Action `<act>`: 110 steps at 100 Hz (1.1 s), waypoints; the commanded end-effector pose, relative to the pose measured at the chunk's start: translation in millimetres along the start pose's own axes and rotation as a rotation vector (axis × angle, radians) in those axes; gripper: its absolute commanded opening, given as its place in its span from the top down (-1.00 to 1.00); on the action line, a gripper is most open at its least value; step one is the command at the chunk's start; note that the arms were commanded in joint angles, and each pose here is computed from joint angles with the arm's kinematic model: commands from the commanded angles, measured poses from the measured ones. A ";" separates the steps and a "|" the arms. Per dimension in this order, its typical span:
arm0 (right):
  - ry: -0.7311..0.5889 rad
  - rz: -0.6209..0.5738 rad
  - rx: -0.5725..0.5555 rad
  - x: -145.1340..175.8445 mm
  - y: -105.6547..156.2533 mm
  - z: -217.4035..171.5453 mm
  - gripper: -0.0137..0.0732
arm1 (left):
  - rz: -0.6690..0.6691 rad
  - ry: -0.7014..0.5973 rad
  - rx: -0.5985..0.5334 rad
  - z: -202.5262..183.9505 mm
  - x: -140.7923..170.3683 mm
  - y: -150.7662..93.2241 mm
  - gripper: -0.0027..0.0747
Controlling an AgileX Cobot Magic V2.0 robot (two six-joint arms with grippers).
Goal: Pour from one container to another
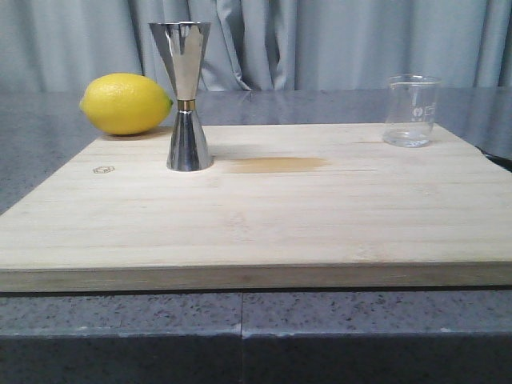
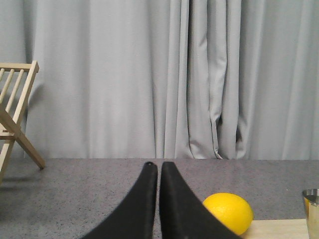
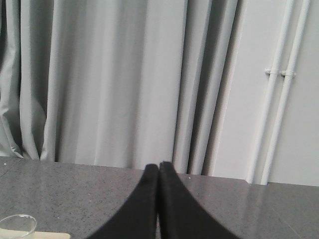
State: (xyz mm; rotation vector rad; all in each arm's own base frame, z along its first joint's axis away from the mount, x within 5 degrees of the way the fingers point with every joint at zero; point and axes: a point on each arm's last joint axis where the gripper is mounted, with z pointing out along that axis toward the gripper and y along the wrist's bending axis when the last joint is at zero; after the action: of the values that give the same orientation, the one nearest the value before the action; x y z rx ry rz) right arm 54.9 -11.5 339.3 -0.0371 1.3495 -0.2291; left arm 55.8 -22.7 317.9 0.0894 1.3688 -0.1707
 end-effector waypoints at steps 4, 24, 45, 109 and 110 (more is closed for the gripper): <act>-0.030 -0.014 -0.015 -8.7 0.3 0.7 0.85 | -0.030 -0.026 0.002 1.0 -8.3 -0.1 0.98; -0.029 -0.014 -0.015 -8.2 0.4 0.8 0.85 | -0.030 -0.026 0.002 1.0 -8.3 -0.1 0.98; -0.029 -0.014 -0.015 -8.2 0.4 0.8 0.85 | -0.030 -0.026 0.002 1.0 -8.3 -0.1 0.98; -0.029 -0.014 -0.015 -8.2 0.4 0.8 0.85 | 0.022 -0.072 -0.249 -1.9 -12.7 22.4 0.98; -0.029 -0.014 -0.015 -8.2 0.4 0.8 0.85 | 0.022 -0.073 -0.254 -2.1 -12.8 22.8 0.98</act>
State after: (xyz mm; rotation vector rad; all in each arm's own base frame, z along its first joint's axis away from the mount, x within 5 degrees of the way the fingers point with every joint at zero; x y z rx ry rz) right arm 54.9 -11.5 339.2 -0.0357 1.3498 -0.2271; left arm 56.5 -7.7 320.5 -0.0233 1.3408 -0.0263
